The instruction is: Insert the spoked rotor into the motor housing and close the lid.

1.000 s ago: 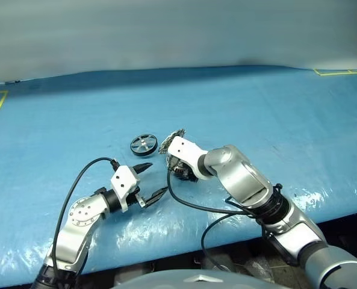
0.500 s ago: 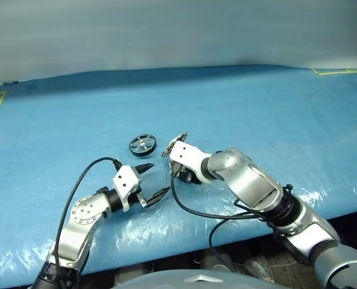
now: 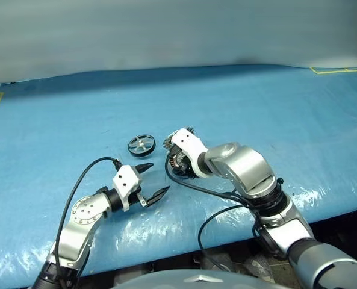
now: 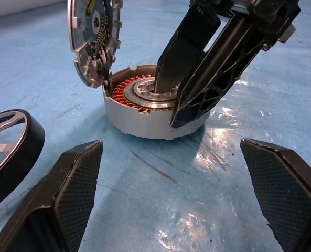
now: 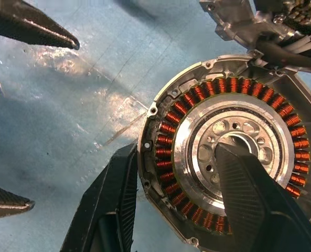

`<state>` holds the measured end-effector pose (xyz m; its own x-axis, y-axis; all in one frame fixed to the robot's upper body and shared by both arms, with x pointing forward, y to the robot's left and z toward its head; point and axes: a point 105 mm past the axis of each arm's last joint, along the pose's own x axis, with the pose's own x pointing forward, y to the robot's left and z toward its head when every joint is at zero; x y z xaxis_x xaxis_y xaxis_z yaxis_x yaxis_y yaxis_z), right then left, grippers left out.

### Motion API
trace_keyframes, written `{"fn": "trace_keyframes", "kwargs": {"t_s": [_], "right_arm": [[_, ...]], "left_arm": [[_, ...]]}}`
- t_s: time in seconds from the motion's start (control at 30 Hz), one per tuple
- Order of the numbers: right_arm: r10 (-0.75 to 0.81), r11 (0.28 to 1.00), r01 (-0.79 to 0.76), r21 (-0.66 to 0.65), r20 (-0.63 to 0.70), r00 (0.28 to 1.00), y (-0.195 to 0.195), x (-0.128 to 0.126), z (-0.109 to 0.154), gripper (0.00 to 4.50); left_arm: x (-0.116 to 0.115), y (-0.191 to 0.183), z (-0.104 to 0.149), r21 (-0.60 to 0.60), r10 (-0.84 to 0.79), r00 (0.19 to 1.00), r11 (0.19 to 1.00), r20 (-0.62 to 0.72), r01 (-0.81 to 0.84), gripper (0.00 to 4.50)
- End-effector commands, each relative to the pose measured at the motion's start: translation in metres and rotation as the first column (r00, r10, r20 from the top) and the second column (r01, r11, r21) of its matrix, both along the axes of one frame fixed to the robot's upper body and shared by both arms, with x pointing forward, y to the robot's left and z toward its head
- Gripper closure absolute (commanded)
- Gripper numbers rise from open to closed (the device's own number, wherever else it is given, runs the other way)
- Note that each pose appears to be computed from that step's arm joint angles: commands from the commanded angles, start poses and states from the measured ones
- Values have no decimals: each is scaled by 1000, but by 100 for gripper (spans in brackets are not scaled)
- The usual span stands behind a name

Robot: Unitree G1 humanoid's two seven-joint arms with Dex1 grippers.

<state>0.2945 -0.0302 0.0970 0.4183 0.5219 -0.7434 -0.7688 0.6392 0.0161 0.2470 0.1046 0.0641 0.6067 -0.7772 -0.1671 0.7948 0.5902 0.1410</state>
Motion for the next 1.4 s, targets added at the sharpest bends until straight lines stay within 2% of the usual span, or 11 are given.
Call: {"fn": "trace_keyframes", "kwargs": {"t_s": [0.03,0.3,0.5,0.77,0.97,1.07,1.1,1.17,1.27,1.33,1.4], "right_arm": [[9,999,-7,50,-38,999,7,-4,0,255],[16,1000,-17,-22,-16,1000,7,-6,-6,255],[37,999,-37,-19,-13,999,8,-8,-3,62],[31,998,-32,63,14,999,9,-7,13,62],[122,982,-133,134,86,989,9,-18,41,62],[178,970,-202,135,176,968,3,-21,56,62],[204,965,-234,116,222,953,0,-22,59,62],[311,947,-316,-47,371,875,-15,-23,57,62],[385,917,-387,-95,463,799,-38,-31,49,62],[319,935,-351,-51,550,772,-52,-30,49,62],[141,977,-206,49,575,806,-76,-24,42,62]], "left_arm": [[-2,-4,4,-17,-18,1000,1000,15,18,0],[-2,-5,3,-13,-21,1000,1000,14,21,0],[-2,-5,2,-11,-20,1000,1000,12,20,0],[-3,-5,2,-9,-18,1000,1000,12,18,0],[-6,-6,4,-25,-31,999,999,8,32,0],[-9,-5,7,-22,-63,998,998,11,63,0],[-9,-4,9,-21,-63,998,998,18,64,0],[-8,-1,15,-28,-57,998,998,42,58,0],[-5,3,27,-46,-40,996,998,86,44,0],[-6,4,31,-53,-37,994,998,98,43,0],[-8,3,33,-56,-44,993,997,109,50,0]]}}
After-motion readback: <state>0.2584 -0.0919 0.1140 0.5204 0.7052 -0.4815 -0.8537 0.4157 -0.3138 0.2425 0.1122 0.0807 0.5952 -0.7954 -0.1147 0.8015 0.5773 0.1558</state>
